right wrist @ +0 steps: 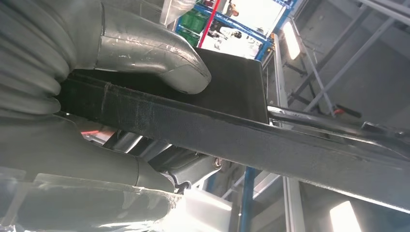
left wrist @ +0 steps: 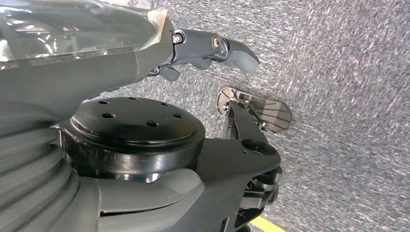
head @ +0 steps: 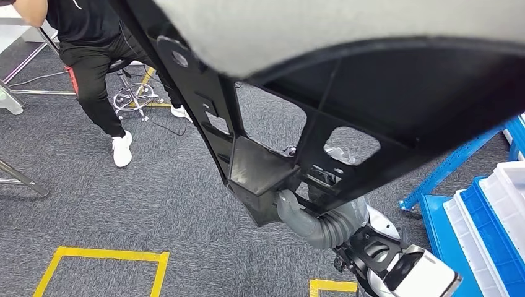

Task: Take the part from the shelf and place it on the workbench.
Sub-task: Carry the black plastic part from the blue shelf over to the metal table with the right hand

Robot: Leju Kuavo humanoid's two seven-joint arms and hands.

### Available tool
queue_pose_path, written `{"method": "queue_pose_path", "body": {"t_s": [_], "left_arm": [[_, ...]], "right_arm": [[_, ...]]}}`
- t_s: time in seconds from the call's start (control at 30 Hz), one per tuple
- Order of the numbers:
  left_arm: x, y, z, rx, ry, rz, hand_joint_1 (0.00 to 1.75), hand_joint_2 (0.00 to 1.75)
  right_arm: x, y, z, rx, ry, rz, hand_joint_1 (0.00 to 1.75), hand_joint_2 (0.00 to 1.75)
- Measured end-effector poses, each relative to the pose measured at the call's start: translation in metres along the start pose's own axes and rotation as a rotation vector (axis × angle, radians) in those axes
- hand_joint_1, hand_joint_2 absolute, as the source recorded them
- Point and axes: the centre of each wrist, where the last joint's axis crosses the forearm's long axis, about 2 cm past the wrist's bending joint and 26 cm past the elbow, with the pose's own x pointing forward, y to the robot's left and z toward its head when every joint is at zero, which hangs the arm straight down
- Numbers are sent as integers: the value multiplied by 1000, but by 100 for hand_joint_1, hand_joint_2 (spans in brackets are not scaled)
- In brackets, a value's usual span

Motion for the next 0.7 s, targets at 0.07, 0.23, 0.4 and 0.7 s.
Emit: {"method": "queue_pose_path", "body": {"t_s": [0.07, 0.23, 0.4, 0.7], "left_arm": [[-1, 1, 0, -2, 0, -3, 0, 175], [0, 2, -1, -10, -6, -2, 0, 175], [0, 4, -2, -21, -15, -8, 0, 175], [2, 9, -5, -20, -27, -13, 0, 175]], "right_arm": [[0, 1, 0, 0, 0, 0, 175, 175], [1, 2, 2, -5, 0, 1, 175, 175], [1, 1, 4, -13, 4, 6, 175, 175], [1, -2, 7, -27, -5, 22, 175, 175]]}}
